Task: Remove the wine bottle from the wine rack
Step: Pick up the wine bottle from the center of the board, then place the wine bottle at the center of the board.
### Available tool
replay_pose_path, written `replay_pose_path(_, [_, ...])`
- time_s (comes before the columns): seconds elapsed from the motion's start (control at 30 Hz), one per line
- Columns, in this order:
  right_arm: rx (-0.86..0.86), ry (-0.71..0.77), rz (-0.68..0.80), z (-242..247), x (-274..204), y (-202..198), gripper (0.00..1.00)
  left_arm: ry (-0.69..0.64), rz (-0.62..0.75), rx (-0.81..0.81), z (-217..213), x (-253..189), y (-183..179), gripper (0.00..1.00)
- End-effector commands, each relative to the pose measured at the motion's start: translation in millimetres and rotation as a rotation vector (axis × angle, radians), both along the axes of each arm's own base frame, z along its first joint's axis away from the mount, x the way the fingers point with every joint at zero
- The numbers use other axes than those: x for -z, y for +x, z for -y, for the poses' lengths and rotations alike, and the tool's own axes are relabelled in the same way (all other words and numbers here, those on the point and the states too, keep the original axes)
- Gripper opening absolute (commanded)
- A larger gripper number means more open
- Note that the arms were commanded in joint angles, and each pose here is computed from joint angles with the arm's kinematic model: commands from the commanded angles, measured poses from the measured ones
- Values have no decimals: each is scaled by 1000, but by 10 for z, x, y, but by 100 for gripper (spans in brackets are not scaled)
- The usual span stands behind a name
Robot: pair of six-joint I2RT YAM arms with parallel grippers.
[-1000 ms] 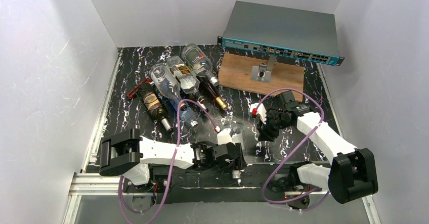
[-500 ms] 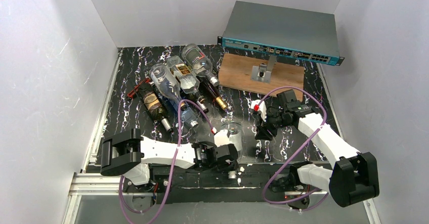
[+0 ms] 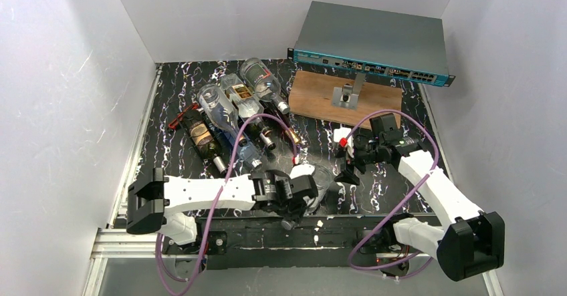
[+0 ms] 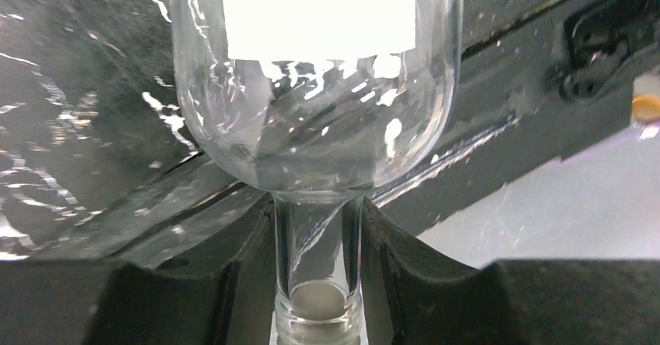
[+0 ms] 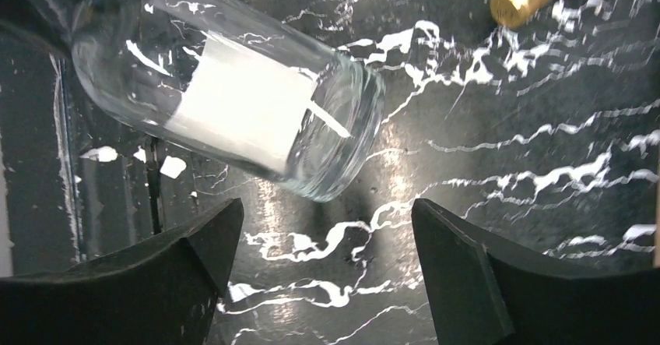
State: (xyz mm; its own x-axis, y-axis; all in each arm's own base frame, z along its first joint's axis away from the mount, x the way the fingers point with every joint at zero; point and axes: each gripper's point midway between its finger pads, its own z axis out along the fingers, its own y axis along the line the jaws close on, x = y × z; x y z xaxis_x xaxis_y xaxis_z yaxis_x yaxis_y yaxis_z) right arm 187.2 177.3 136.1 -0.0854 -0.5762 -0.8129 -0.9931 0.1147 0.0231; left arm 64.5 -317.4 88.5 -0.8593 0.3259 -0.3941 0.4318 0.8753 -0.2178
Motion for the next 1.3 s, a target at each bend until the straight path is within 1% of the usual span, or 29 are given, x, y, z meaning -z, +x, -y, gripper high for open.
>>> replay_pose_path(0.0, [-186, 83, 106, -141, -158, -55, 91, 89, -1, 219, -346, -360, 42, 0])
replay_pose_path(0.17, [-328, 131, 104, -192, -76, -203, 97, 159, 9, 347, -434, -471, 140, 0])
replay_pose_path(0.33, [-387, 206, 66, -285, -28, -299, 98, 207, 8, 450, -343, -491, 224, 0])
replay_pose_path(0.5, [-360, 219, 69, -362, 44, -171, 99, 206, 3, 490, -161, -589, 376, 0])
replay_pose_path(0.73, [-304, 188, 43, -341, 218, -117, 98, 196, 7, 499, 2, -665, 557, 0])
replay_pose_path(0.93, [-281, 117, 15, -256, 421, -75, 96, 190, 22, 482, 20, -726, 652, 1])
replay_pose_path(1.07, [-264, 115, -3, -198, 452, -43, 95, 178, 29, 475, 10, -757, 670, 2])
replay_pose_path(1.17, [-226, 127, -6, -113, 413, 19, 95, 160, 34, 478, 3, -773, 657, 0])
replay_pose_path(1.27, [-204, 141, 0, -47, 379, 44, 96, 142, 43, 477, -17, -804, 667, 0])
